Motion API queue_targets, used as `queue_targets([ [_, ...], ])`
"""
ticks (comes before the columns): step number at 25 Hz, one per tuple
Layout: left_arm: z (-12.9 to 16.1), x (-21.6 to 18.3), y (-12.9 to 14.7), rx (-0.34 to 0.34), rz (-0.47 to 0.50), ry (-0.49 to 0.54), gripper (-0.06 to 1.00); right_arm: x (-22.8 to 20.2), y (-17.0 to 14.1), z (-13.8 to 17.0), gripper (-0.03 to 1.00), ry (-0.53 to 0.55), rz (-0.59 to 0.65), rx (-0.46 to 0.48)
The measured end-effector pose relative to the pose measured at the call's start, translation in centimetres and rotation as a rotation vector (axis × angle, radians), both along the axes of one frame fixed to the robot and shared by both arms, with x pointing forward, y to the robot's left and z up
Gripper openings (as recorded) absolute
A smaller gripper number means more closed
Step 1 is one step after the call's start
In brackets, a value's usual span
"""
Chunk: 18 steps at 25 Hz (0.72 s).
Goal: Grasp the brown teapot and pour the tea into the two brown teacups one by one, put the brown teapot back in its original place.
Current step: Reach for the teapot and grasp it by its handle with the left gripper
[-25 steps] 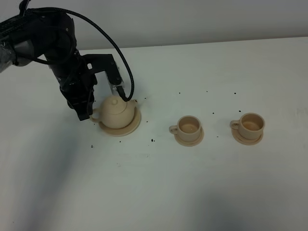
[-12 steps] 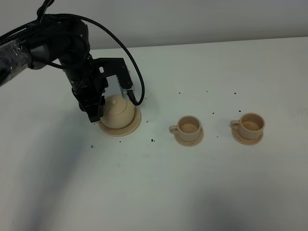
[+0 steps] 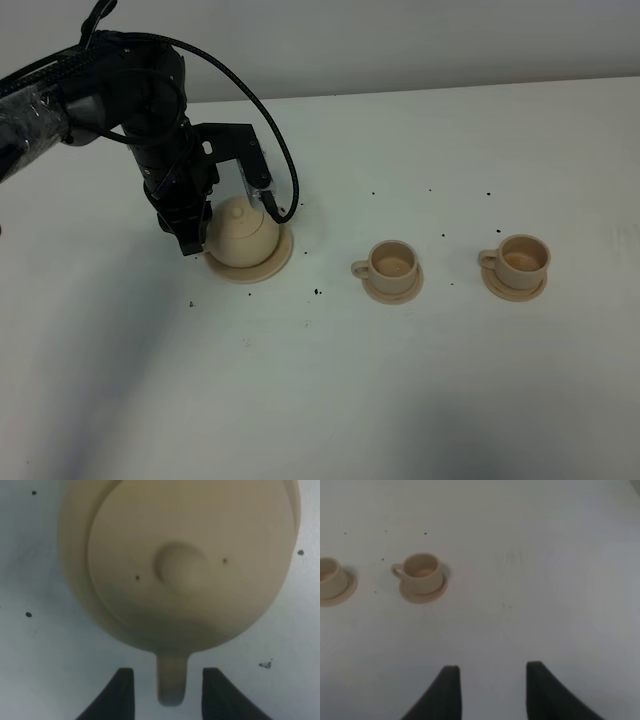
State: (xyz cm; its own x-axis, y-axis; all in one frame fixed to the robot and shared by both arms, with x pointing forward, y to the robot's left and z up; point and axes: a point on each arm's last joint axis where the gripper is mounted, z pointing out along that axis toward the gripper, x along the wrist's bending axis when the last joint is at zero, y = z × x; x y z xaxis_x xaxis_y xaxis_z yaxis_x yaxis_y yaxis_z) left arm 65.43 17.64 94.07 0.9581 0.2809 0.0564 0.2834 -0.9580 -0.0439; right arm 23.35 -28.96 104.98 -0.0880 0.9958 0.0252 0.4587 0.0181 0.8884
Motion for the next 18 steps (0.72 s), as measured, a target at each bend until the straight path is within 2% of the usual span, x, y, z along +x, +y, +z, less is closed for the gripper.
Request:
queue_targets([
  [18, -1.1, 0.3, -0.2, -0.01, 0.01, 0.011, 0.36, 0.0, 0.0, 0.0, 0.34, 0.0, 0.0, 0.0],
])
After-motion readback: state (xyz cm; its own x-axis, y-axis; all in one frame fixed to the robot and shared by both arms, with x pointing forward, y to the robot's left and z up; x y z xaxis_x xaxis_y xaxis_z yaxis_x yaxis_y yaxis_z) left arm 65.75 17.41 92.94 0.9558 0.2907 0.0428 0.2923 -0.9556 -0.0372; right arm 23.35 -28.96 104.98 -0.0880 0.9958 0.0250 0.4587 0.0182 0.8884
